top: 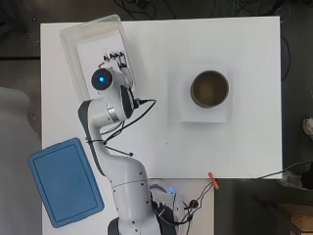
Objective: Teleoperate dual arm-hand system to remove items from a box
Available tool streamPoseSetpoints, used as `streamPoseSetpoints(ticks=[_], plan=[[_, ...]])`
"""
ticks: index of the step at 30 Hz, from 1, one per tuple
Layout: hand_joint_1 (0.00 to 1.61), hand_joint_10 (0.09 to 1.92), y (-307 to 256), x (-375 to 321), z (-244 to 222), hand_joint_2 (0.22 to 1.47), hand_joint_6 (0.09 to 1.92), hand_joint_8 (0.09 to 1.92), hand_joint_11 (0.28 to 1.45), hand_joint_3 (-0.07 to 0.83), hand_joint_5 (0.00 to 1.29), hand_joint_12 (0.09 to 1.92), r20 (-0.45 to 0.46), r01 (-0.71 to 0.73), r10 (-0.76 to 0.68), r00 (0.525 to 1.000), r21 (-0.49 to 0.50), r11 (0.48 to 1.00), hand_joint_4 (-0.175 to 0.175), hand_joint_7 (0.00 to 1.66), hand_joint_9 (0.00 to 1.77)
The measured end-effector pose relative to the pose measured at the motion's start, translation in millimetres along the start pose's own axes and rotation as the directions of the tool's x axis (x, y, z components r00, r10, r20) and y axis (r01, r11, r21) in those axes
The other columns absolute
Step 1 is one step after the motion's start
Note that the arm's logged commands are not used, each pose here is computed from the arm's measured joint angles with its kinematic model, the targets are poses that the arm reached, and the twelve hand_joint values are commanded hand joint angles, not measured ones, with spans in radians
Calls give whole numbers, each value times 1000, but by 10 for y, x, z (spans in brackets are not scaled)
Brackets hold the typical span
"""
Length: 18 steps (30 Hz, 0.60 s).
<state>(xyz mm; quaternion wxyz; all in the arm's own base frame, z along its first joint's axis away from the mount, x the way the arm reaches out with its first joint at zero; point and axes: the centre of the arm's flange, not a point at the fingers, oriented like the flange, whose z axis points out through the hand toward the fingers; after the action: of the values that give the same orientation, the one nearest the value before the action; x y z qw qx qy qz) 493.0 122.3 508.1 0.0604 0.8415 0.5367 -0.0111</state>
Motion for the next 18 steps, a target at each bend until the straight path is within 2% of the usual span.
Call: streamPoseSetpoints(ticks=[3, 5, 7, 10, 13, 16, 18], plan=[[143, 87, 193, 128, 397, 924, 87, 87, 510, -11, 325, 87, 52, 29, -33, 998, 69, 997, -26, 385, 458], [179, 87, 208, 151, 435, 894, 87, 87, 502, -19, 321, 87, 32, 52, -55, 998, 97, 994, -19, 393, 456], [212, 87, 181, 113, 165, 880, 87, 87, 498, -19, 330, 87, -5, 50, -50, 999, 66, 997, -6, 409, 463], [229, 87, 67, 69, -273, 888, 87, 87, 496, -10, 334, 87, -12, 56, -56, 998, -38, 998, 0, 412, 463], [224, 87, -15, 156, -369, 901, 87, 87, 498, -2, 332, 87, 28, 95, -93, 995, -98, 991, 2, 418, 466], [223, 87, 65, 298, -2, 901, 87, 87, 492, -2, 326, 87, 121, 126, -115, 986, -86, 988, 3, 424, 466], [228, 87, 181, 372, 472, 899, 87, 87, 487, -2, 328, 87, 182, 143, -135, 974, -32, 989, 3, 425, 463]])
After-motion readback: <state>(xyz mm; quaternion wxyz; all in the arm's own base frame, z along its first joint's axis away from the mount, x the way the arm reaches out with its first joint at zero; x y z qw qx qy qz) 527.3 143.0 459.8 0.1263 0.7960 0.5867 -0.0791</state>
